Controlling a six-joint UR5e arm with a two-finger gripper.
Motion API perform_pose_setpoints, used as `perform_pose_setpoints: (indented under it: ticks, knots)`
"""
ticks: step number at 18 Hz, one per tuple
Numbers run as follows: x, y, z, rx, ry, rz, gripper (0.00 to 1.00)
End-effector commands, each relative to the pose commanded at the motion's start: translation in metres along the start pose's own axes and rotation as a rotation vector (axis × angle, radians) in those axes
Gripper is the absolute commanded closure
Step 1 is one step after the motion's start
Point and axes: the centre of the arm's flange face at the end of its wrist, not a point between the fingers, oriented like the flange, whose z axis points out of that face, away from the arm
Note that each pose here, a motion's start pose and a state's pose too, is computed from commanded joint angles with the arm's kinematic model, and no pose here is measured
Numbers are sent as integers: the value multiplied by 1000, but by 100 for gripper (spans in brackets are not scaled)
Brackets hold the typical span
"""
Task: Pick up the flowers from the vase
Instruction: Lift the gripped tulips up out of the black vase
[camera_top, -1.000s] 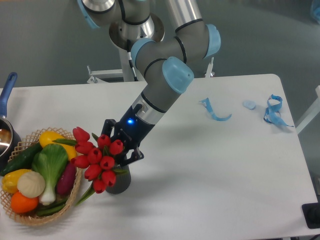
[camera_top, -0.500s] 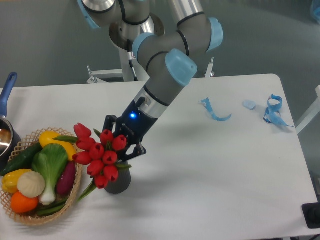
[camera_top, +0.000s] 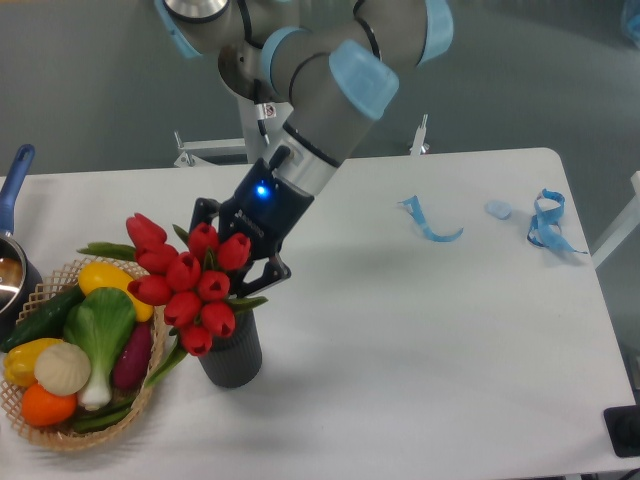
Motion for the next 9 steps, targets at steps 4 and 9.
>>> perform_pose_setpoints:
  ticks: [4, 9]
  knots:
    - [6, -32, -23, 58, -10, -14, 61]
    - [-20, -37, -71, 88, -99, -24, 61]
